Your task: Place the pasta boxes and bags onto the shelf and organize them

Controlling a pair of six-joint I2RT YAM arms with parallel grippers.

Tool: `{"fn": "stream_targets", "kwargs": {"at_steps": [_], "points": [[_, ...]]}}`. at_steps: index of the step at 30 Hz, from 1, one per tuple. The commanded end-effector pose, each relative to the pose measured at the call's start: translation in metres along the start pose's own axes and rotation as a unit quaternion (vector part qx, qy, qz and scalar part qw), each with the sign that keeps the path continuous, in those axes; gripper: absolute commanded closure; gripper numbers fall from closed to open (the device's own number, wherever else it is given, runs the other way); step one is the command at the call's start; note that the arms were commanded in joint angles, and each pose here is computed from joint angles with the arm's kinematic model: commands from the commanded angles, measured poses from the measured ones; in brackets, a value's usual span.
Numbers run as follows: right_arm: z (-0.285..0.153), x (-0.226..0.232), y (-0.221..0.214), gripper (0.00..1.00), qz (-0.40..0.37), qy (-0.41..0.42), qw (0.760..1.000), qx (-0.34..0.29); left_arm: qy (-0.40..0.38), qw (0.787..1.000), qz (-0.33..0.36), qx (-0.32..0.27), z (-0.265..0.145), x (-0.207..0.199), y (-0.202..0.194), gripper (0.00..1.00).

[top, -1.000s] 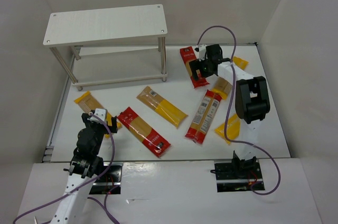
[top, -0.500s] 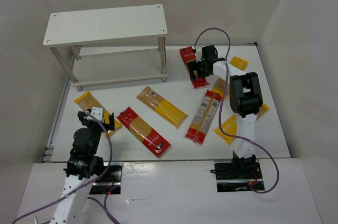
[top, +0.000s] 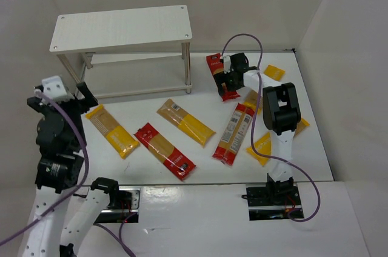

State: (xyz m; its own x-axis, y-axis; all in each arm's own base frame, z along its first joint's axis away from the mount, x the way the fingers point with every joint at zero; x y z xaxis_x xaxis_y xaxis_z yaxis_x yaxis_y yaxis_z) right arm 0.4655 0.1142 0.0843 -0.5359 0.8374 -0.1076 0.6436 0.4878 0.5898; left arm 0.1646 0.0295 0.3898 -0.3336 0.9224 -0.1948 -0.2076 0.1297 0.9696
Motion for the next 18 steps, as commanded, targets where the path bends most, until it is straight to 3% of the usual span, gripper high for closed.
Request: {"fn": "stream_targets", "kwargs": {"at_steps": [1,2,3,5,7,8,10,11,12,15,18], "points": [[-0.006,0.004,0.011,0.0,-0.012,-0.005,1.0,-0.002,0.144,0.988,-0.005,0.062,0.014,0.01,0.012,0.0],[-0.006,0.003,0.011,0.0,-0.017,-0.005,1.0,-0.002,0.145,0.986,0.003,0.084,0.019,0.005,0.015,0.0],[-0.007,0.004,0.009,0.0,-0.017,-0.003,1.0,0.003,0.147,0.975,0.053,0.157,0.03,-0.002,-0.003,0.0],[-0.002,0.004,0.005,0.0,-0.016,-0.004,1.0,0.013,0.115,0.964,0.066,0.231,0.04,-0.016,-0.004,0.0],[0.002,0.003,0.002,0.0,-0.015,-0.007,1.0,0.02,0.072,0.954,0.091,0.278,0.048,-0.021,-0.016,0.0],[0.002,0.003,0.002,0.0,-0.015,-0.007,1.0,0.02,-0.026,0.936,0.162,0.312,0.056,-0.032,-0.03,0.0],[0.002,0.008,0.001,0.0,-0.018,-0.003,1.0,0.023,-0.027,0.935,0.149,0.32,0.061,-0.032,-0.047,0.0],[0.002,0.007,0.001,0.0,-0.019,-0.007,0.999,0.025,-0.036,0.947,0.126,0.293,0.065,-0.036,-0.047,0.0],[0.002,0.007,0.001,0.0,-0.019,-0.007,0.999,0.025,-0.03,0.946,0.11,0.304,0.062,-0.032,-0.07,0.0],[-0.003,0.007,0.0,0.0,-0.019,-0.013,0.999,0.022,-0.066,0.962,0.07,0.254,0.054,-0.037,-0.067,0.0],[-0.002,0.007,-0.001,0.0,-0.019,-0.014,1.0,0.02,-0.075,0.962,0.038,0.26,0.052,-0.039,-0.076,0.0]]}}
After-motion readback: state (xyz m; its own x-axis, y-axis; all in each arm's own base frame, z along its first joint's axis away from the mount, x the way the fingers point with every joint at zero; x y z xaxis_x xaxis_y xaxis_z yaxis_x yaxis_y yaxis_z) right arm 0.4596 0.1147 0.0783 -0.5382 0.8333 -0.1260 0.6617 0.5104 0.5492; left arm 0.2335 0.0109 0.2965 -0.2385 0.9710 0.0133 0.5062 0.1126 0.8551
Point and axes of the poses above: each gripper's point midway between its finger pads, its own z axis out along the fingers, its own x axis along the line the jaws close on, y = z × x, the point moved 7 cm from there along -z, back along the fingers, and after that the axes turned 10 degrees about -z, right-handed, at the moved point
